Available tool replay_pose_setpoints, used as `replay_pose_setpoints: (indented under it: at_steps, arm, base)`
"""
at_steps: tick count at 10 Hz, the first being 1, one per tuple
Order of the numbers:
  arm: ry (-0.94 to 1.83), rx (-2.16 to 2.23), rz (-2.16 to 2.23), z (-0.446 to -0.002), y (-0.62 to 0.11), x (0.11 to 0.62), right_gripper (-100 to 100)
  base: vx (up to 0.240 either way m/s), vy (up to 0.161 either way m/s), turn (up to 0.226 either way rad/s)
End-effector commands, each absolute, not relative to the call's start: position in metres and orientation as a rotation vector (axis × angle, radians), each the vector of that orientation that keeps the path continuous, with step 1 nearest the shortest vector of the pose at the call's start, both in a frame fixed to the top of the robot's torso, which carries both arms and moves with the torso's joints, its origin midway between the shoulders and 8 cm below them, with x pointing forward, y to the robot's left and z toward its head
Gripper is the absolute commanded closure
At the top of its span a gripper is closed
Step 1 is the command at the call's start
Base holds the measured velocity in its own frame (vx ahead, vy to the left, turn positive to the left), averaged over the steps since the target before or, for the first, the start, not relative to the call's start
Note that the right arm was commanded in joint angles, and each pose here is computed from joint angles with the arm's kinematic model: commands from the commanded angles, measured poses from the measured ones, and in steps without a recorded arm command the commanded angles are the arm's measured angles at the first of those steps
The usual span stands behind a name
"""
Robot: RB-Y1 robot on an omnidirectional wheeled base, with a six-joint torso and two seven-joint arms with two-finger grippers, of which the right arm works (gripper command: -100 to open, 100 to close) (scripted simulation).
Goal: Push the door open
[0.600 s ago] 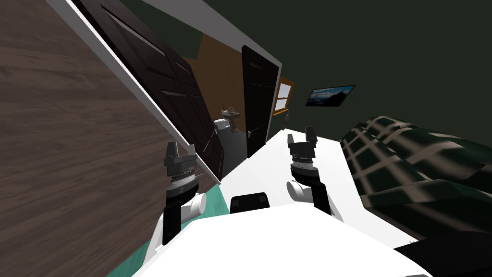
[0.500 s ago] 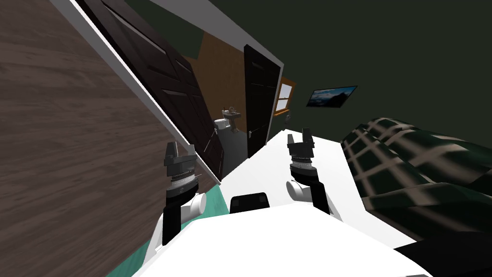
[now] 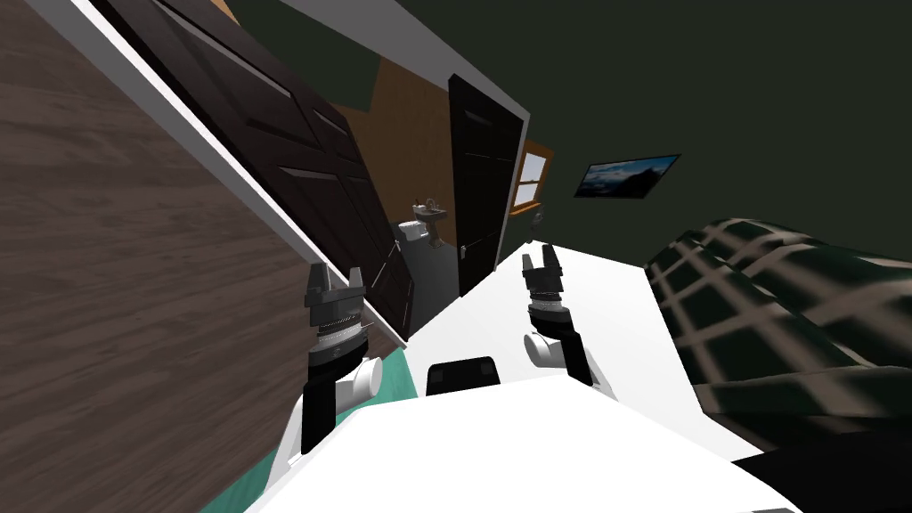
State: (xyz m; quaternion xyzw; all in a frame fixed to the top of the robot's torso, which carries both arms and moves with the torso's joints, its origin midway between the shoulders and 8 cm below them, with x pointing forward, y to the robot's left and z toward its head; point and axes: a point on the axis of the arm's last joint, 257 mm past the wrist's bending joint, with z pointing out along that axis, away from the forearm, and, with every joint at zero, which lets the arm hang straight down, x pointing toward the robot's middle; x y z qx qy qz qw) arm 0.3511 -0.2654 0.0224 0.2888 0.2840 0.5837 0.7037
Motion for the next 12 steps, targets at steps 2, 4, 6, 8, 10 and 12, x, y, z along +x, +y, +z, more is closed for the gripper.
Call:
replay_pose_setpoints:
  at_steps: [2,4,6,8,10,12]
  arm:
    - [0.661,0.657,1.311,0.006,-0.259,0.363,-100]
    - [0.687,0.671,1.321,-0.009,-0.254,0.373,-100]
    - [0.713,0.684,1.33,-0.024,-0.249,0.382,-100]
    - [0.742,0.701,1.34,-0.041,-0.244,0.392,-100]
    - [0.772,0.717,1.349,-0.058,-0.238,0.401,-100]
    - [0.801,0.733,1.359,-0.075,-0.231,0.41,-100]
  base:
    - [0.092,-0.051,0.044]
    - [0.086,-0.044,0.046]
    - [0.087,-0.059,0.042]
    - [0.092,-0.05,0.054]
    - [0.094,-0.067,0.064]
    - [0.1,-0.07,0.057]
